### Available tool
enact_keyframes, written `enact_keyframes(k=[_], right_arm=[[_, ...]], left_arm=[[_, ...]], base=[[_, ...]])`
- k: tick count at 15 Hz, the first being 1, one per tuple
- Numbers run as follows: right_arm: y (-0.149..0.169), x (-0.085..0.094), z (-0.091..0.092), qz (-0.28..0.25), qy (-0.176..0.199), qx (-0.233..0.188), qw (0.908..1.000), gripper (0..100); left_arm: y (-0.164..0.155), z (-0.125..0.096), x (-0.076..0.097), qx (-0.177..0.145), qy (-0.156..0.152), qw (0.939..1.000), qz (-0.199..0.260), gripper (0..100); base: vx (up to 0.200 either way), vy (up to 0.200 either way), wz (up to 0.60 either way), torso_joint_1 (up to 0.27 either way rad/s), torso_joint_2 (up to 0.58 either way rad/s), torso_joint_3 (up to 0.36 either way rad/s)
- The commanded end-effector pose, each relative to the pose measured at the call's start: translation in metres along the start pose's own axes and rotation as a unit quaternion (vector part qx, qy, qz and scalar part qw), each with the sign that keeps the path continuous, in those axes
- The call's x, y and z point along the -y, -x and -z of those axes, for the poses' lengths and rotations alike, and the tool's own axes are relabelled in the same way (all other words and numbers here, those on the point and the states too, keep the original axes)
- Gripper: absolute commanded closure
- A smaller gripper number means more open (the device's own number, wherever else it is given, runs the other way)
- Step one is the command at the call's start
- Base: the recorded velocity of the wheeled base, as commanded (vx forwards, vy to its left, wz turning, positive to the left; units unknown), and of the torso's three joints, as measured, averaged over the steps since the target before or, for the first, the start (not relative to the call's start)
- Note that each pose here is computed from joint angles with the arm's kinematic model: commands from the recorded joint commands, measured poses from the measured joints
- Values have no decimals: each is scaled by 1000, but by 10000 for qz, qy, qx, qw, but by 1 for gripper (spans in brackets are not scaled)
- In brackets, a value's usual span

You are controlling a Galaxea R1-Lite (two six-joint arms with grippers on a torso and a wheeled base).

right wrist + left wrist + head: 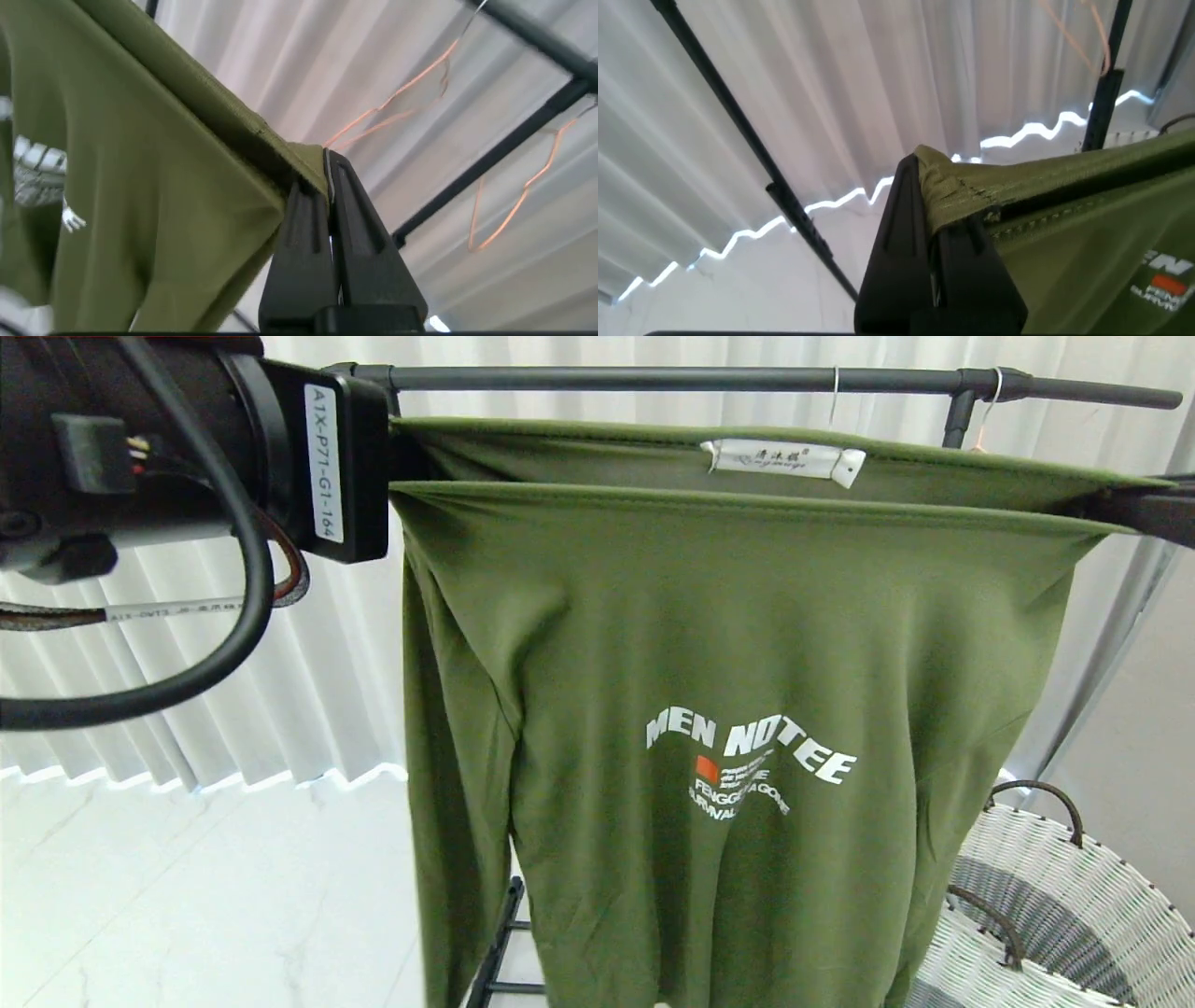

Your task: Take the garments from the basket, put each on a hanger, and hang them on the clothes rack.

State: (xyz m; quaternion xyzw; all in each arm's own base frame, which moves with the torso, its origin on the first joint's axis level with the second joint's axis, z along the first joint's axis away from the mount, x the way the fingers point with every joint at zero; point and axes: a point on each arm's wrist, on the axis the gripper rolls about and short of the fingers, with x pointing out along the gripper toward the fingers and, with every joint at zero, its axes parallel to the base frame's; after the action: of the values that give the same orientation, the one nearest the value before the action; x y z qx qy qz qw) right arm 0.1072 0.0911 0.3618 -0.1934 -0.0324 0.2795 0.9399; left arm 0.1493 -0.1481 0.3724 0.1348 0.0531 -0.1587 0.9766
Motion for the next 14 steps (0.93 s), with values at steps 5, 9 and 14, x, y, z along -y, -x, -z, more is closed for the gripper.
enact_keyframes(k=[5,9,14], right_arm=[[3,3,-2,81,5,-64,9999,100],[48,2,6,-314,-10,-359,9989,100],[58,-31,1,-2120,-498,-147,9759,100]], left_arm=[[12,0,-4,96,16,9999,69,100],[6,-5,-1,180,6,9996,233,100],[-3,-10,4,354,63,9983,467,100]], base=[[0,0,0,0,0,0],[0,0,0,0,0,0],[0,0,0,0,0,0]])
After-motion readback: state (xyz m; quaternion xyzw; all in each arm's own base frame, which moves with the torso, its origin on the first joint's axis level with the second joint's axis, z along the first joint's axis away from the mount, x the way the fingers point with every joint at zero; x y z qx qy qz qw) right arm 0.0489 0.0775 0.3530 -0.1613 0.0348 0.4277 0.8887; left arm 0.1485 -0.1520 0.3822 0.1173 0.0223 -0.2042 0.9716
